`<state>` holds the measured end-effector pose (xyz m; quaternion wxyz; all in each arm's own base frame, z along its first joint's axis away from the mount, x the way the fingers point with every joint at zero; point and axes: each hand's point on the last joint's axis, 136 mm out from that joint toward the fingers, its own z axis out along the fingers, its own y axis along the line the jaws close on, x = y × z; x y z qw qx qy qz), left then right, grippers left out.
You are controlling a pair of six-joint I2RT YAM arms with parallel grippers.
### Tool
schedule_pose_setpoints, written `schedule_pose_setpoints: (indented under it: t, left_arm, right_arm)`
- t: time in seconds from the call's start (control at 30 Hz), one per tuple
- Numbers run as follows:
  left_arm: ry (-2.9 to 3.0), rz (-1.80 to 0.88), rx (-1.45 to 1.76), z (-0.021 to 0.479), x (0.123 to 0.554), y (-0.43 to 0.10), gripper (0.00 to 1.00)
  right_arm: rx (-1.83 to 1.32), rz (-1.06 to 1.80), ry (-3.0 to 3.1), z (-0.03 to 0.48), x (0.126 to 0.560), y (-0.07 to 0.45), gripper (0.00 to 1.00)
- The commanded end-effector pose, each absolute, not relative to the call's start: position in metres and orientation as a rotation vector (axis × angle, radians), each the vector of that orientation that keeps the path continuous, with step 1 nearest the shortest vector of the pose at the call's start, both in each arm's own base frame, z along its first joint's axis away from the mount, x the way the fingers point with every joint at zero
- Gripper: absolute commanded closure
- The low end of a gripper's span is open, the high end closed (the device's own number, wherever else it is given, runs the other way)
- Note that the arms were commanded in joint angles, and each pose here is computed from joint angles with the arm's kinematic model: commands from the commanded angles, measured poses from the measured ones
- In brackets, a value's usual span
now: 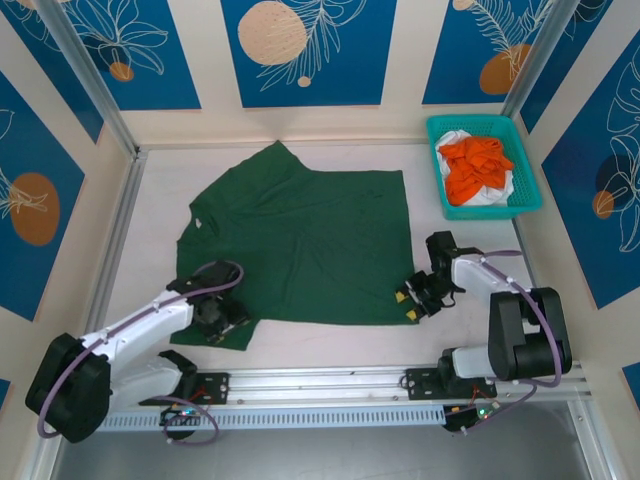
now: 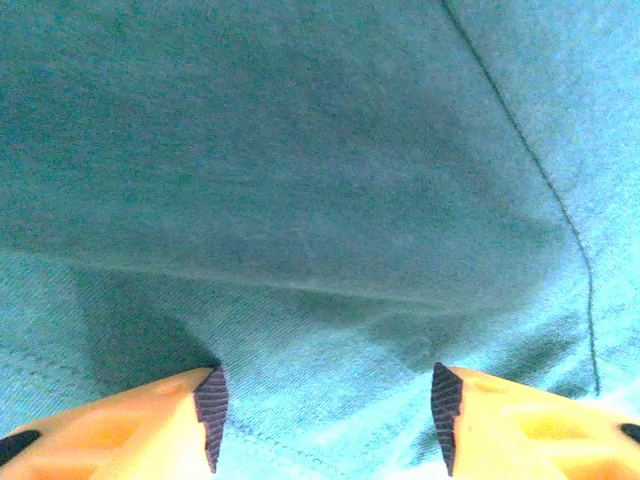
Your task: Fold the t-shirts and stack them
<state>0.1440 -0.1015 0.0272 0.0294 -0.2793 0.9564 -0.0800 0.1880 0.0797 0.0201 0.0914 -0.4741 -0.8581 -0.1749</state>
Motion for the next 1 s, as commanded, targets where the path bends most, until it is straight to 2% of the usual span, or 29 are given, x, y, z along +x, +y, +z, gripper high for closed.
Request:
schedule_pose_setpoints:
  t: [0.0,0.13,0.2,0.33,0.43,0.6,0.7,0.87,0.97]
  left_arm:
    - [2.836,-0.190,-0.869,0.069,0.165,-0.095,0.33]
    - [2.750,-0.131,-0.718,0.130,0.204,-0.098,0.22]
    - [2.722,-0.092,-0.656,0.154,0.224,-0.101,0.20]
    - [2.674,-0.106,-0.597,0.191,0.276,-0.111,0.21]
    - [2.655,-0.140,-0.616,0.202,0.322,-0.115,0.28]
    - [2.625,-0.215,-0.564,0.201,0.413,-0.130,0.34]
    - [2.619,-0.187,-0.459,0.193,0.472,-0.140,0.38]
    - [2.568,-0.124,-0.285,0.164,0.562,-0.154,0.45]
    - [2.502,-0.211,-0.300,0.139,0.607,-0.158,0.51]
  right_arm:
    - [-1.364,-0.574,-2.570,0.033,0.184,0.079,0.58]
    - [-1.332,-0.649,-2.636,0.050,0.193,0.080,0.48]
    - [-1.309,-0.705,-2.668,0.058,0.197,0.083,0.46]
    - [-1.169,-0.864,-2.759,0.080,0.211,0.099,0.42]
    - [-0.966,-0.889,-2.845,0.091,0.216,0.119,0.41]
    - [-0.708,-0.845,-2.937,0.097,0.218,0.149,0.39]
    - [-0.688,-0.770,-2.953,0.094,0.221,0.157,0.39]
    - [-0.685,-0.576,-2.926,0.096,0.224,0.164,0.48]
    - [-0.705,-0.487,-2.957,0.100,0.230,0.164,0.54]
